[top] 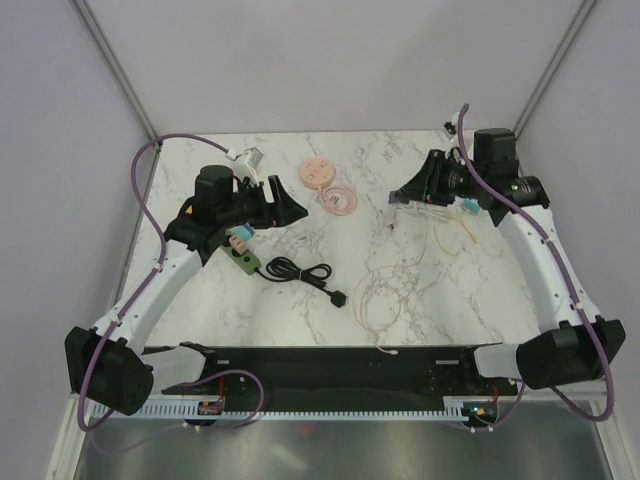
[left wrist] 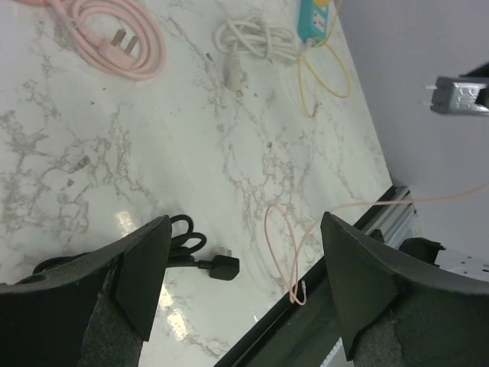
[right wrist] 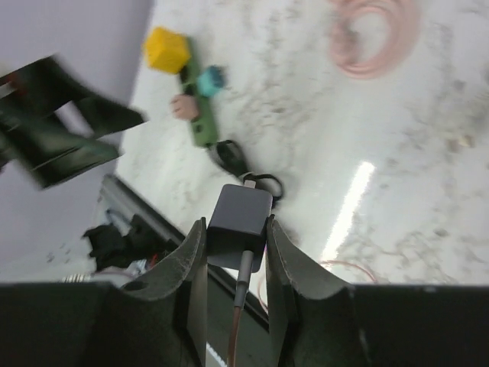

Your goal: Insert the plug

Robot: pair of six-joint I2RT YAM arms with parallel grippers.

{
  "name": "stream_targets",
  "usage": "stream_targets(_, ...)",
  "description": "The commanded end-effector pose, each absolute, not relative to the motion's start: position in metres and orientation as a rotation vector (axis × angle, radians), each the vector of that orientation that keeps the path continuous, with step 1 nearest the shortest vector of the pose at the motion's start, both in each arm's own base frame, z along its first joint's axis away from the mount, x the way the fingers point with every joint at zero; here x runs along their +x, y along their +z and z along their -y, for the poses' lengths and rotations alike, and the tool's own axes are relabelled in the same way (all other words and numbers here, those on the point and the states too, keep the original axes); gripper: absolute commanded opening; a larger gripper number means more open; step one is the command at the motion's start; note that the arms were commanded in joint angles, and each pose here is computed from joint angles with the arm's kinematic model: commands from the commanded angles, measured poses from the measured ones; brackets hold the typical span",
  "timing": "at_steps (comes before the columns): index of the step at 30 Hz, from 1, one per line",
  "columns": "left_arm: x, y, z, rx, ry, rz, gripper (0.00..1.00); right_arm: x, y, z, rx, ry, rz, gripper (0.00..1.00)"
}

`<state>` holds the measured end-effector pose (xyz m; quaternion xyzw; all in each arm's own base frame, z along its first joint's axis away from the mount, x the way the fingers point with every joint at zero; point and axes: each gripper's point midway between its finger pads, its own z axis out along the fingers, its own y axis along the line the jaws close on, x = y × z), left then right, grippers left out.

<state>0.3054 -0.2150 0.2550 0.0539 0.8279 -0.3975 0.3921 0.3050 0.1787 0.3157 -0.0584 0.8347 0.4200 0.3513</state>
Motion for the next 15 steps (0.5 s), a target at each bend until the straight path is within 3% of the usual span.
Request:
stream_targets(1,0.309,0.261,0.199,0.219,-0.858,-2.058,0.86,0.338,0.264,-0.105,0.157,0.658,-2.359,0.00)
stream_targets(7,0.309,0.239,0.195,0.217,-0.819,-2.103,0.86,0.379,0.232,0.000,0.526,0.240,-2.414,0.00)
stream_targets(15,0.308,0.232,0.204,0.232,-0.885,-2.134,0.85,0.416,0.190,0.058,0.684,0.071,-2.590,0.00)
